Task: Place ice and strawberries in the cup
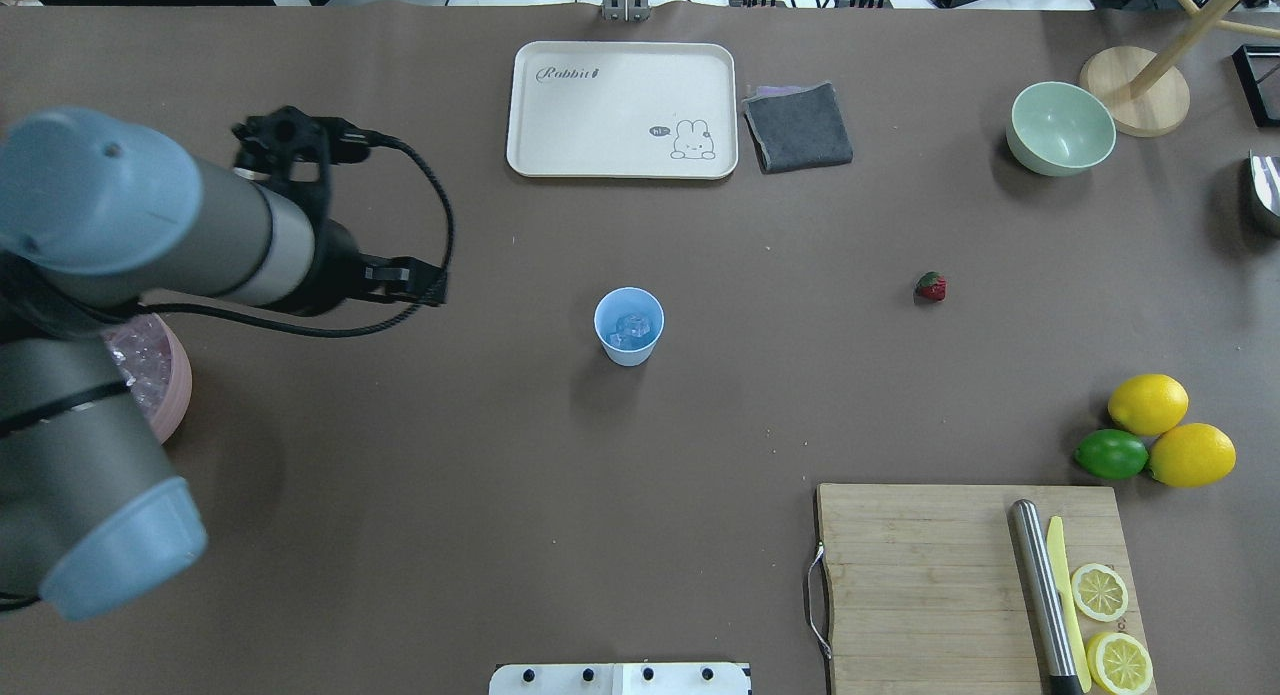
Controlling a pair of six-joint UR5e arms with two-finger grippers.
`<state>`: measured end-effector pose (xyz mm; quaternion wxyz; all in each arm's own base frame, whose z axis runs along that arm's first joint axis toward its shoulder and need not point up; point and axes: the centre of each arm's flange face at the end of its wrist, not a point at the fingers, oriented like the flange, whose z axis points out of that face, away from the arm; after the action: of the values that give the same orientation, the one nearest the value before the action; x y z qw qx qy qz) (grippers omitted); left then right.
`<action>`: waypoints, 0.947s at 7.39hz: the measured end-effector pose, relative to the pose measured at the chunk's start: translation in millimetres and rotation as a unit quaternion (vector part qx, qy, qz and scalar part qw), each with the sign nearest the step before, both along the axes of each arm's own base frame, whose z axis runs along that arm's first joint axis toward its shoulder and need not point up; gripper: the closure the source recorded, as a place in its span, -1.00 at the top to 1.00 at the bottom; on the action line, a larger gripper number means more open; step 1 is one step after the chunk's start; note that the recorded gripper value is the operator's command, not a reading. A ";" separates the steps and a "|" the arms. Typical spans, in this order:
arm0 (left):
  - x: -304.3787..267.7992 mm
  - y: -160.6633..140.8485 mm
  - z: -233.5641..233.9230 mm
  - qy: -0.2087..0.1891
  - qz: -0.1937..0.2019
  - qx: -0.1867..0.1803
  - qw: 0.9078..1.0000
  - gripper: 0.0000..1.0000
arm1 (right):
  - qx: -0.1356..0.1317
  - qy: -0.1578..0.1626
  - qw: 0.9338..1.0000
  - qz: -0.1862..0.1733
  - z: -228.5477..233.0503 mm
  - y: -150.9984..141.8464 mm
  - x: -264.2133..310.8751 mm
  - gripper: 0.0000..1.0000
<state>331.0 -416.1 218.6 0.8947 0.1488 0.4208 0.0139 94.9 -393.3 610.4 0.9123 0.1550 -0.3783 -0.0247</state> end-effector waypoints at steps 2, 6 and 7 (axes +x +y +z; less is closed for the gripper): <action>-104.6 -27.3 65.7 -0.075 0.066 0.041 0.994 0.99 | 0.000 -0.001 1.000 0.001 -0.2 0.1 -0.1 1.00; -333.9 -73.5 255.1 -0.099 0.168 0.072 0.978 0.99 | 0.000 -0.004 1.000 0.001 -1.0 -0.4 -0.7 1.00; -371.4 -71.0 297.8 -0.096 0.176 0.067 0.977 0.99 | 0.000 -0.005 1.000 0.001 -2.2 -1.1 -1.8 1.00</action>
<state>-40.4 -487.2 516.4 0.9027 0.1301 0.3503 0.2135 93.1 -394.5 608.2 0.9104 0.1550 -0.3829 -0.0230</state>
